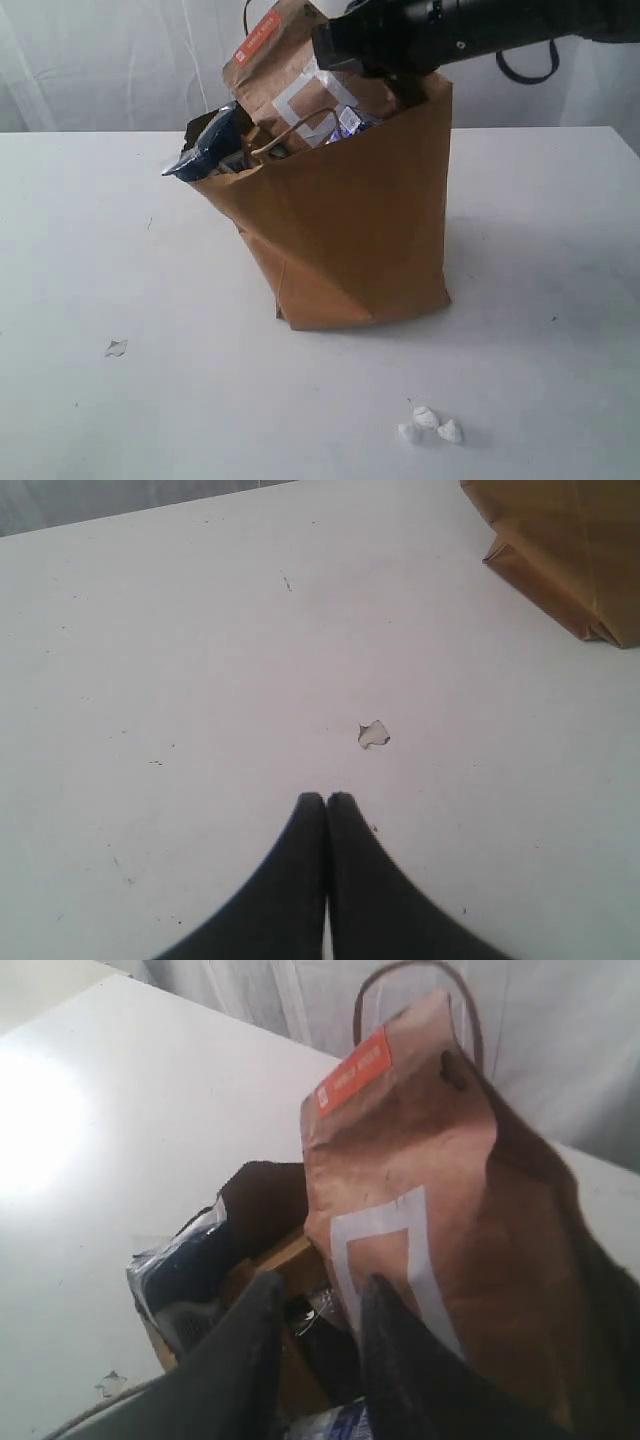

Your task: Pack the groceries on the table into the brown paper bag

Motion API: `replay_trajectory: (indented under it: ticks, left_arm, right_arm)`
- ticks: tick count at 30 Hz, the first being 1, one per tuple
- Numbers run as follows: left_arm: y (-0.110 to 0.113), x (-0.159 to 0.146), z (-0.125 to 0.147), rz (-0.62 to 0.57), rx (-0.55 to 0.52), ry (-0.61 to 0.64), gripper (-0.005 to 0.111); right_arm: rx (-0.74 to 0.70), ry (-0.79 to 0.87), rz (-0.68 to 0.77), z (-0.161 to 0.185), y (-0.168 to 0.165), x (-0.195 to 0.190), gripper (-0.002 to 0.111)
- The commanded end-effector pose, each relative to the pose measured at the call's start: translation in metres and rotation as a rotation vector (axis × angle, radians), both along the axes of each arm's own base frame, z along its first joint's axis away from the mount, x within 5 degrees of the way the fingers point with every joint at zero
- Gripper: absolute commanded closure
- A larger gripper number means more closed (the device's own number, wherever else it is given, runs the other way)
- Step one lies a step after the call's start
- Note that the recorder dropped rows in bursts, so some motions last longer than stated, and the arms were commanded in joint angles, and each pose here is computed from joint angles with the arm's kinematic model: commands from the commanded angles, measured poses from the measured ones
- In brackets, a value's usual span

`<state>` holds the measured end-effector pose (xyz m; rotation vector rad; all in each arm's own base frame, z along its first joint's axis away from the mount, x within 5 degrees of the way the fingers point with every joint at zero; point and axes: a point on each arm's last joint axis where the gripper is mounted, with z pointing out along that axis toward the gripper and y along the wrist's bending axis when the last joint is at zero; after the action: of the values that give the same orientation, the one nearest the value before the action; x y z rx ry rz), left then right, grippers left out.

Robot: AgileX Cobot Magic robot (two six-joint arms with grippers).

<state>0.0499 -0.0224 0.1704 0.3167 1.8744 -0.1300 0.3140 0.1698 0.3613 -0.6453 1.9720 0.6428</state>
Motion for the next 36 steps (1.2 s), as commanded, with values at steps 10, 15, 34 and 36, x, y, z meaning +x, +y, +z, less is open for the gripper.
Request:
replay_trajectory:
  ticks: [10, 15, 34, 36]
  left_arm:
    - [0.000, 0.000, -0.001, 0.003, -0.012, -0.003, 0.107]
    - [0.000, 0.000, -0.001, 0.003, -0.012, -0.003, 0.107]
    - [0.000, 0.000, -0.001, 0.003, -0.012, -0.003, 0.107]
    - [0.000, 0.000, -0.001, 0.003, -0.012, -0.003, 0.107]
  right_arm:
    - [-0.672, -0.130, -0.191, 0.037, -0.073, -0.047, 0.108]
    - [-1.029, 0.091, -0.783, 0.027, -0.137, -0.055, 0.108]
    - [-0.739, 0.651, -0.132, -0.117, -0.056, -0.122, 0.108]
    - [-0.725, 0.613, -0.067, -0.122, -0.042, -0.126, 0.108]
